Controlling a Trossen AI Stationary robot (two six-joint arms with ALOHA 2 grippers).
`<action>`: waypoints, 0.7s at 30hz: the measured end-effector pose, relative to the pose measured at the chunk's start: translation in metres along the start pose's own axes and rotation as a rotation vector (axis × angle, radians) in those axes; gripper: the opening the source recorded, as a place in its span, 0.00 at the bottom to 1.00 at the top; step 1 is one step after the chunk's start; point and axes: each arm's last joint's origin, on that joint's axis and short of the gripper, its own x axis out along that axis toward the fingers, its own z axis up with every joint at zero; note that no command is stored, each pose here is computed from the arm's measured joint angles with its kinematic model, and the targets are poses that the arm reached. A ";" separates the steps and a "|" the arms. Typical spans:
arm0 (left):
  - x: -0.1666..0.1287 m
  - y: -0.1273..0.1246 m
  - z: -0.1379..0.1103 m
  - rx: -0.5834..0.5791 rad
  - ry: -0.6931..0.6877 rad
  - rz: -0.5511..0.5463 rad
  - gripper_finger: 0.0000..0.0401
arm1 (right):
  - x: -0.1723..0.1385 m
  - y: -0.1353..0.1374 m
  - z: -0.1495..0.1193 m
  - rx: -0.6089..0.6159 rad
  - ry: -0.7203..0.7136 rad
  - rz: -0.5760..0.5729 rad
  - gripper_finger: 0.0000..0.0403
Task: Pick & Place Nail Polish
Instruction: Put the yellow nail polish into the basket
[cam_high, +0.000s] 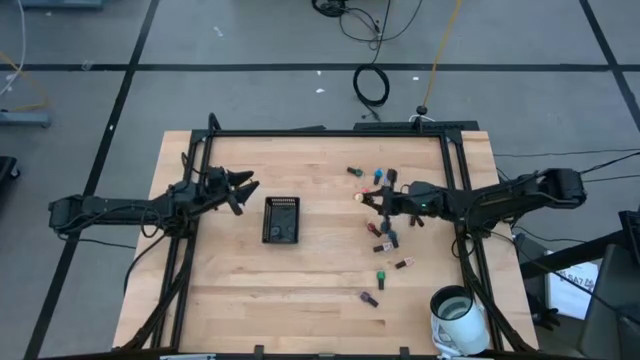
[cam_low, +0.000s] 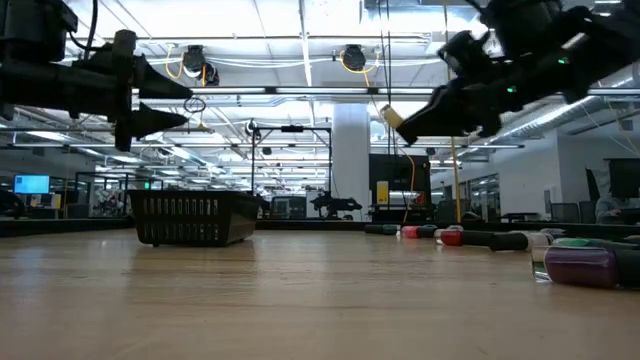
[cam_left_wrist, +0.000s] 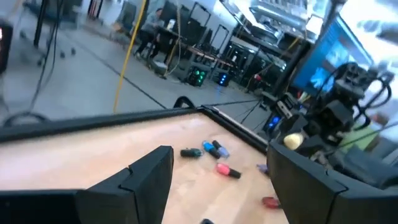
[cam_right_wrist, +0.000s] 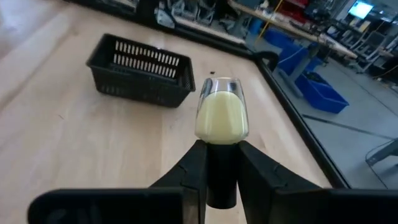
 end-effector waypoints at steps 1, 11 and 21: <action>0.001 0.000 -0.001 -0.028 0.015 0.005 0.64 | 0.008 -0.001 0.004 -0.013 0.015 0.001 0.12; 0.059 -0.037 0.008 -0.039 0.205 -0.004 0.64 | 0.082 -0.007 0.026 -0.225 0.155 -0.154 0.12; 0.130 -0.060 -0.005 -0.050 0.339 0.002 0.64 | 0.110 -0.002 0.043 -0.301 0.135 -0.154 0.12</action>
